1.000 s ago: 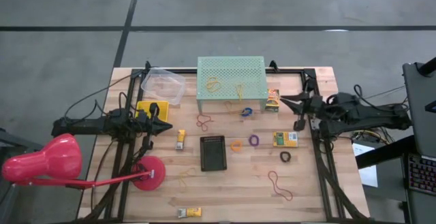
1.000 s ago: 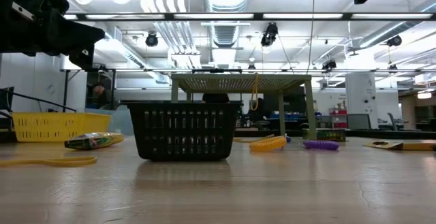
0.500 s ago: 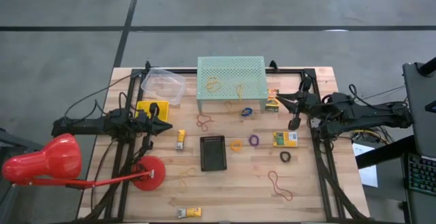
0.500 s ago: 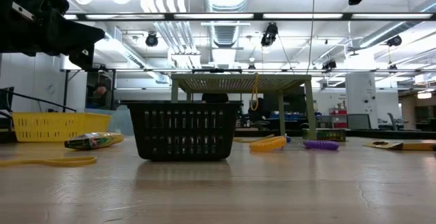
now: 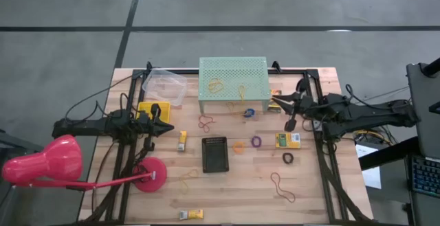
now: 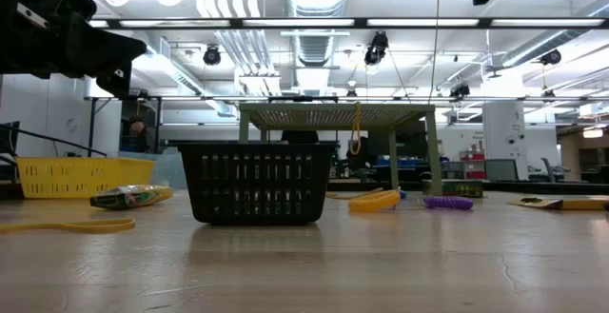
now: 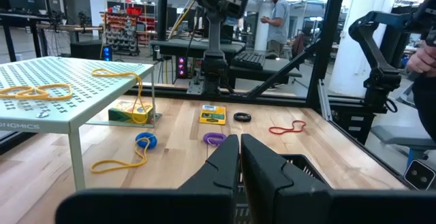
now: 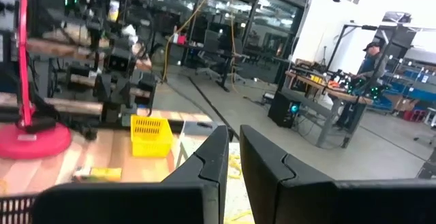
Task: Pick & Place Office Desk Supplies
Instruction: Put the yellow rubber band from the shelf into the black bin
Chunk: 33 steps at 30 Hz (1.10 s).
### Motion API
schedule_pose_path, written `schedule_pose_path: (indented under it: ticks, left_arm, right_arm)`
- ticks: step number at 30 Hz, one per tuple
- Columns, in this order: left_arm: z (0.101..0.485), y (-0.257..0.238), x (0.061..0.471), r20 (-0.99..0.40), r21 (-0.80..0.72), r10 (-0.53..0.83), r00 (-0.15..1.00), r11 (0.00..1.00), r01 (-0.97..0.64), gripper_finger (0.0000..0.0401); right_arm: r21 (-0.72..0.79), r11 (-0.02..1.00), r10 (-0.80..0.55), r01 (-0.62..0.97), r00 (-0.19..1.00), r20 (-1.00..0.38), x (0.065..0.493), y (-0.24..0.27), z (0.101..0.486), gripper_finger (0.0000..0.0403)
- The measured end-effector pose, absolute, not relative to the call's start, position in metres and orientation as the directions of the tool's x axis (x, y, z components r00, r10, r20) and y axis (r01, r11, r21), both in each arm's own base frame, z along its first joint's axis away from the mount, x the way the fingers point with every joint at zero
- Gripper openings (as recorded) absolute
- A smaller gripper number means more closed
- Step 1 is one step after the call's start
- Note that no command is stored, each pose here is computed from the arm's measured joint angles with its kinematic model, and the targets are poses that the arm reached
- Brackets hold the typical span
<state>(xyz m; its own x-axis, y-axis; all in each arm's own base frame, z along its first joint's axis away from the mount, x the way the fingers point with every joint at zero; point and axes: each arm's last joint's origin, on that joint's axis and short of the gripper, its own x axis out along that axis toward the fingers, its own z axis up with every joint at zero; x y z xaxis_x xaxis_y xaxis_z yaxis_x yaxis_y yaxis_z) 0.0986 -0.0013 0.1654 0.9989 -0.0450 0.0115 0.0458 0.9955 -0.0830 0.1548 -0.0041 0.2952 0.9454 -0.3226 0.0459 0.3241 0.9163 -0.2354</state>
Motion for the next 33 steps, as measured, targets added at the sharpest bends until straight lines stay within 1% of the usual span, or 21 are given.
schedule_pose_path:
  ticks: [3, 10, 15, 25, 30, 33]
  left_arm:
    - [0.165, -0.001, 0.099, 0.012, -0.083, -0.045, 0.999, 0.996, 0.046, 0.0023]
    - [0.165, -0.001, 0.099, 0.012, -0.083, -0.045, 0.999, 0.996, 0.046, 0.0023]
    - [0.165, -0.001, 0.099, 0.012, -0.083, -0.045, 0.999, 0.996, 0.046, 0.0023]
    - [0.165, -0.001, 0.099, 0.012, -0.083, -0.045, 0.999, 0.995, 0.046, 0.0023]
    - [0.165, -0.001, 0.099, 0.012, -0.083, -0.045, 0.999, 0.996, 0.046, 0.0023]
    - [0.165, -0.001, 0.099, 0.012, -0.083, -0.045, 0.999, 0.995, 0.046, 0.0023]
  right_arm:
    - [-0.257, 0.914, -0.323, 0.315, 0.946, 0.013, 0.161, -0.004, 0.29, 0.0034]
    - [-0.231, 0.922, -0.323, 0.311, 0.946, -0.015, 0.171, -0.003, 0.285, 0.0034]
    - [-0.166, 0.935, -0.325, 0.312, 0.944, -0.059, 0.179, -0.003, 0.278, 0.0034]
    - [-0.196, 0.913, -0.393, 0.358, 0.9, -0.187, 0.215, -0.018, 0.247, 0.0034]
    - [-0.087, 0.906, -0.423, 0.415, 0.878, -0.223, 0.229, -0.027, 0.232, 0.0034]
    - [-0.06, 0.901, -0.431, 0.43, 0.866, -0.254, 0.236, -0.029, 0.222, 0.0034]
